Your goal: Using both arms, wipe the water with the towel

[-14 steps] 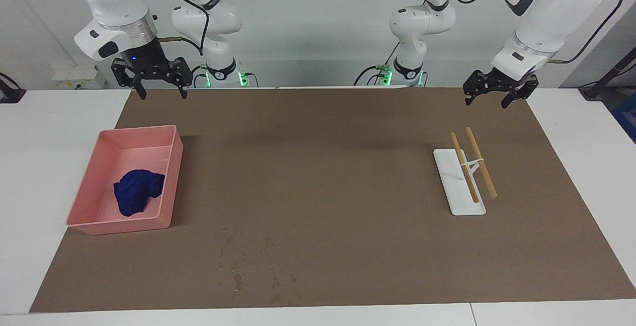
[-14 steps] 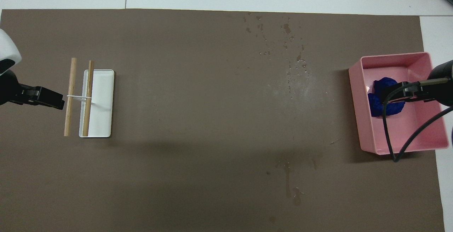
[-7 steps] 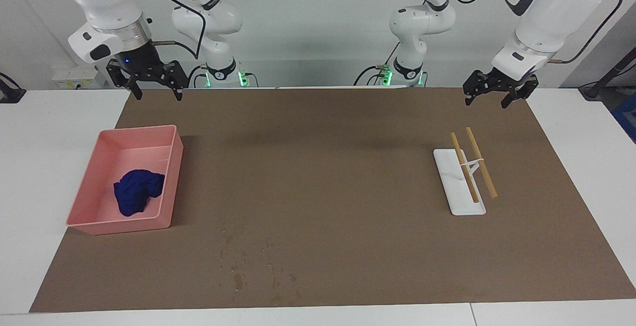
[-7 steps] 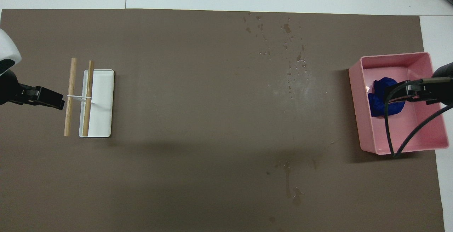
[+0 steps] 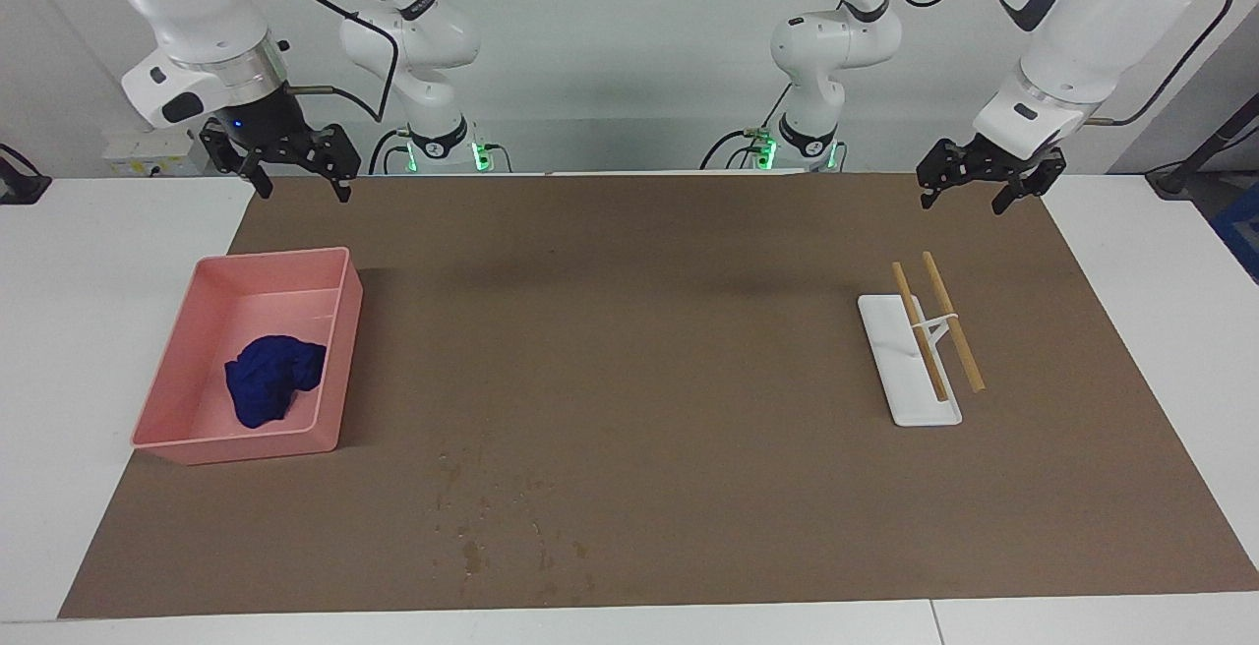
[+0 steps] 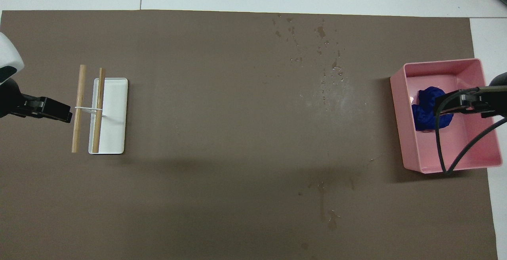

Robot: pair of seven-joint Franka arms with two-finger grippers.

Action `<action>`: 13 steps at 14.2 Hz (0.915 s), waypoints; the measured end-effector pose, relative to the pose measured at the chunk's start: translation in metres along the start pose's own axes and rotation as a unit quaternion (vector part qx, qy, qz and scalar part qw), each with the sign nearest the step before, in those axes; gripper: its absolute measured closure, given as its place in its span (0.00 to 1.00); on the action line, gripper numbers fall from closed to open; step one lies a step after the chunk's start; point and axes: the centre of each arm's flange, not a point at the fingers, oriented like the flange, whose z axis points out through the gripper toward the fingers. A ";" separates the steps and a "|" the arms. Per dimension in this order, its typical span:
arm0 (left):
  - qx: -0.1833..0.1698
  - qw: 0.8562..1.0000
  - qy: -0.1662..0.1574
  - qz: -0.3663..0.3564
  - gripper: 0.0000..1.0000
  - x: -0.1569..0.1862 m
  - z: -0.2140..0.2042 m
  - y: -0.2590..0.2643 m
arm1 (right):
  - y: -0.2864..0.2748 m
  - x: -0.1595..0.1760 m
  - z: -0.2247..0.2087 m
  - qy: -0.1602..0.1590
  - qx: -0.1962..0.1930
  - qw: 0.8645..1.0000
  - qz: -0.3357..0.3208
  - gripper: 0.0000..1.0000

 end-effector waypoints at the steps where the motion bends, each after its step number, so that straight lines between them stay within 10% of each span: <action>1: 0.000 1.000 0.000 0.000 0.00 0.000 0.000 0.000 | 0.002 0.000 0.000 0.001 0.000 1.000 0.002 0.00; 13: 0.000 1.000 0.000 0.000 0.00 0.000 0.000 0.000 | 0.006 0.002 -0.001 0.009 0.002 1.000 0.004 0.00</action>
